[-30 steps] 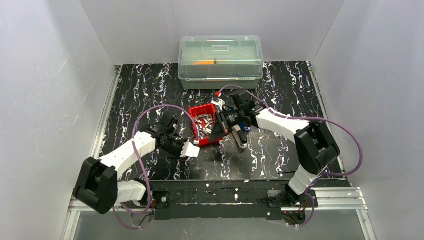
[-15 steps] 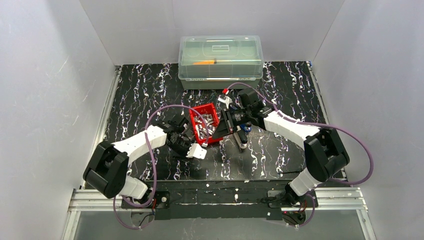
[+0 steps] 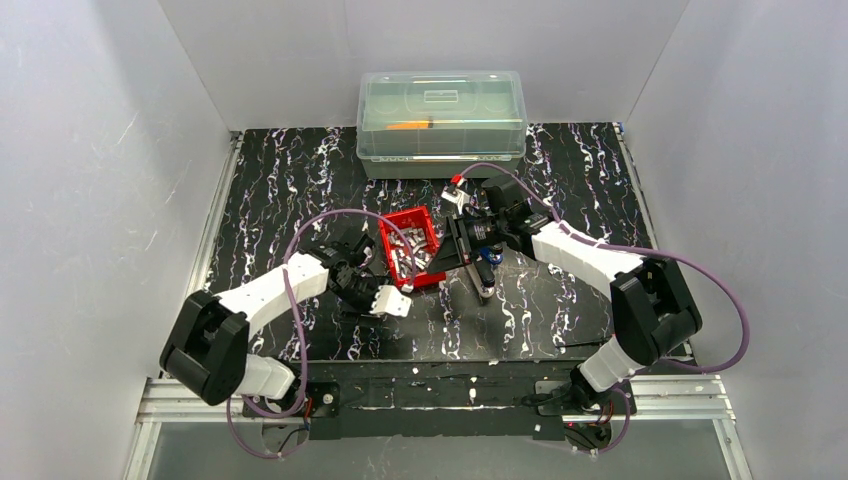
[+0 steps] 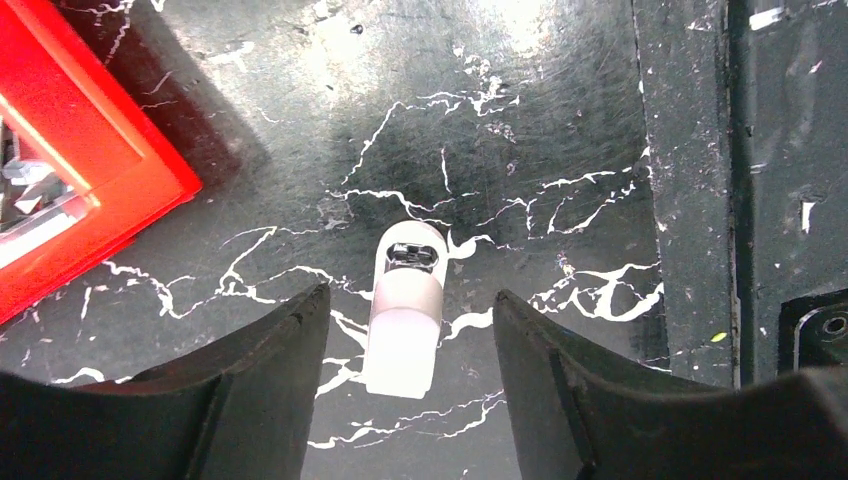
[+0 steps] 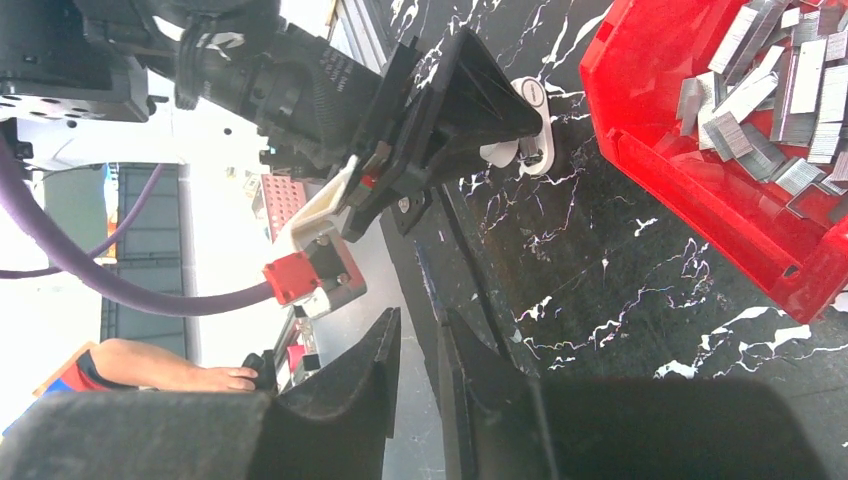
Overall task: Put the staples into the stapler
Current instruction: Place the stapler at the center of the board.
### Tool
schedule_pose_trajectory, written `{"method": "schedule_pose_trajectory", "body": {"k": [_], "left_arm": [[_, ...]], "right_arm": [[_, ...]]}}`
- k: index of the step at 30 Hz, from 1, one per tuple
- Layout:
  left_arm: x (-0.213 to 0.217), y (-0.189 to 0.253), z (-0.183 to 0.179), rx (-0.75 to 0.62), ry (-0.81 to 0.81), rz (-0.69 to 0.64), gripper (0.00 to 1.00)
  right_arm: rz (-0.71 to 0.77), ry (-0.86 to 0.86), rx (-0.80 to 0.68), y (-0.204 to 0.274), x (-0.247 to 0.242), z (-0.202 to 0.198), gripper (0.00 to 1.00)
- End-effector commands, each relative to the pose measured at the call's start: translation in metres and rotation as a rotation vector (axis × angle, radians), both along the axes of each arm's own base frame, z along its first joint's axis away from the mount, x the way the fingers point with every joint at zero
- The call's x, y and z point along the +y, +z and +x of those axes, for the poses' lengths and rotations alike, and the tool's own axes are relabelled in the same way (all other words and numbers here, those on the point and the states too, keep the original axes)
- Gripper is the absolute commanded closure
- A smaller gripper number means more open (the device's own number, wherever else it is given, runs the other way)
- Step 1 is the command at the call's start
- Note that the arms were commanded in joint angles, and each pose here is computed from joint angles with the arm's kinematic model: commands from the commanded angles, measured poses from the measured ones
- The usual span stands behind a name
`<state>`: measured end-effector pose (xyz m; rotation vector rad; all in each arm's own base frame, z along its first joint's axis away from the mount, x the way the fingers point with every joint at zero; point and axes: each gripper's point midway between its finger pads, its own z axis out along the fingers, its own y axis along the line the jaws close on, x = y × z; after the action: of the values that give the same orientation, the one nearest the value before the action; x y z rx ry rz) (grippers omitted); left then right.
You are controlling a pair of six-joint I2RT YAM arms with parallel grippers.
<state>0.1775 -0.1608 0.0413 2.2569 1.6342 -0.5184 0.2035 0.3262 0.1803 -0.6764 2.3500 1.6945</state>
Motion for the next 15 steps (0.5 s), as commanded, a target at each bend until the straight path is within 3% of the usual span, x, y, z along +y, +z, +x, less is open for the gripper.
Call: {"method": "schedule_pose_trajectory", "body": {"k": [1,3,4,5,11,15], "left_arm": [[-0.006,0.022,-0.002,-0.014,0.021,-0.047,0.39],[-0.008,0.028,0.0,-0.021,0.04,-0.059,0.27],[-0.009,0.032,0.002,-0.028,0.049,-0.066,0.06],[-0.01,0.036,0.003,-0.035,0.055,-0.073,0.02],[-0.016,0.067,0.004,-0.059,0.111,-0.133,0.02],[-0.018,0.093,0.0,-0.075,0.151,-0.181,0.02]], "right_arm": [[0.031,-0.012,-0.062,0.017,-0.001,0.003,0.7],[0.015,-0.02,-0.075,0.016,-0.002,0.005,0.66],[0.002,-0.031,-0.085,0.015,-0.004,0.007,0.63],[-0.014,-0.043,-0.095,0.013,-0.006,0.01,0.6],[-0.278,-0.168,-0.208,-0.012,-0.036,0.038,0.46],[-0.468,-0.298,-0.281,-0.03,-0.068,0.054,0.42]]}}
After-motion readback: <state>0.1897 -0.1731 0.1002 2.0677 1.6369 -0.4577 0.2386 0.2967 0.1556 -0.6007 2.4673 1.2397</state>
